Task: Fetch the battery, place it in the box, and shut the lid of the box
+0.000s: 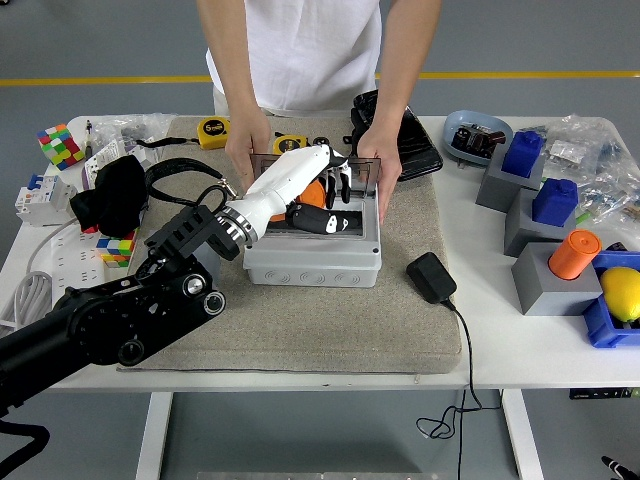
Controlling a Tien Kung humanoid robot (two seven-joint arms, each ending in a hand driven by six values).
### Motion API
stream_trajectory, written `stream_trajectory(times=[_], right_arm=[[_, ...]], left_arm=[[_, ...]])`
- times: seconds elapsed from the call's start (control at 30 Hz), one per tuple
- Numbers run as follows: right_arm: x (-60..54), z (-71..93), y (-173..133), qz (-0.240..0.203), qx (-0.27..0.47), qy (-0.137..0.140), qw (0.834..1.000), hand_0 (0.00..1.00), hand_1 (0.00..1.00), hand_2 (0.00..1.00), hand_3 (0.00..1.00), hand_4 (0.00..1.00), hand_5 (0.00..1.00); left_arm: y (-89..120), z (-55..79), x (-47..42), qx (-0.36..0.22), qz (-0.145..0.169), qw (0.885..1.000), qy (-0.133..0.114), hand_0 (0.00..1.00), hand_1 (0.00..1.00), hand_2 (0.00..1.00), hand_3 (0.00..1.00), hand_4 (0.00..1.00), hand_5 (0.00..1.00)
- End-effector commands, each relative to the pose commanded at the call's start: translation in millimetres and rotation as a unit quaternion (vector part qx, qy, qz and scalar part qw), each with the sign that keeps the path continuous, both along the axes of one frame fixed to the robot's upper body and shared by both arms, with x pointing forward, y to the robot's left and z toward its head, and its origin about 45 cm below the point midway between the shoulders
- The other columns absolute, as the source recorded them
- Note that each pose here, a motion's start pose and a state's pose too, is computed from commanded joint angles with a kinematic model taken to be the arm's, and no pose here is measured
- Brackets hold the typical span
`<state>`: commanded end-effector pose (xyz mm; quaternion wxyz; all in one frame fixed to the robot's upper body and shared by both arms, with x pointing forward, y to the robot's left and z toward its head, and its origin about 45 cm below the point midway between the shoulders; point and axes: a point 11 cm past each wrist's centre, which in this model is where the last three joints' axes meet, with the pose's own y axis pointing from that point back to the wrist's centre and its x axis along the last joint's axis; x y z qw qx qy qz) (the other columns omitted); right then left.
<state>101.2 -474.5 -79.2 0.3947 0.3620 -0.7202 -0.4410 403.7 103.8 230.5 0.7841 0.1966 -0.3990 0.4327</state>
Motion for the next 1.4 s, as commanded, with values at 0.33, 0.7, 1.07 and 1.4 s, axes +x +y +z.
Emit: stream_trajectory(times=[0.33, 0.7, 1.07, 1.4], right_arm=[[0.3, -0.5, 1, 0.003, 0.000, 0.000, 1.000, 0.657, 0.630, 0.631, 0.545, 0.943, 0.442], [2.5, -0.6, 3, 0.007, 0.000, -0.001, 1.000, 0.657, 0.630, 0.631, 0.545, 0.942, 0.442], [2.0, -0.9, 4, 0.008, -0.001, 0.000, 1.000, 0.658, 0.630, 0.630, 0.544, 0.941, 0.441], [1.7, -1.1, 4, 0.008, 0.000, -0.001, 1.000, 0.657, 0.630, 0.629, 0.545, 0.941, 0.441]], left_arm=[[-12, -8.0, 6.7, -0.004, 0.000, 1.000, -0.015, 0.013, 0.040, 0.163, 0.366, 0.998, 0.002], [-12, -14.1, 8.3, -0.010, 0.007, 0.999, -0.040, 0.113, 0.155, 0.231, 0.430, 0.998, 0.031], [-10, -20.6, 7.3, 0.000, 0.009, 0.999, -0.052, 0.184, 0.296, 0.294, 0.465, 0.998, 0.075], [-8, -17.4, 7.1, -0.016, 0.005, 0.998, -0.059, 0.462, 0.555, 0.514, 0.603, 0.998, 0.379]])
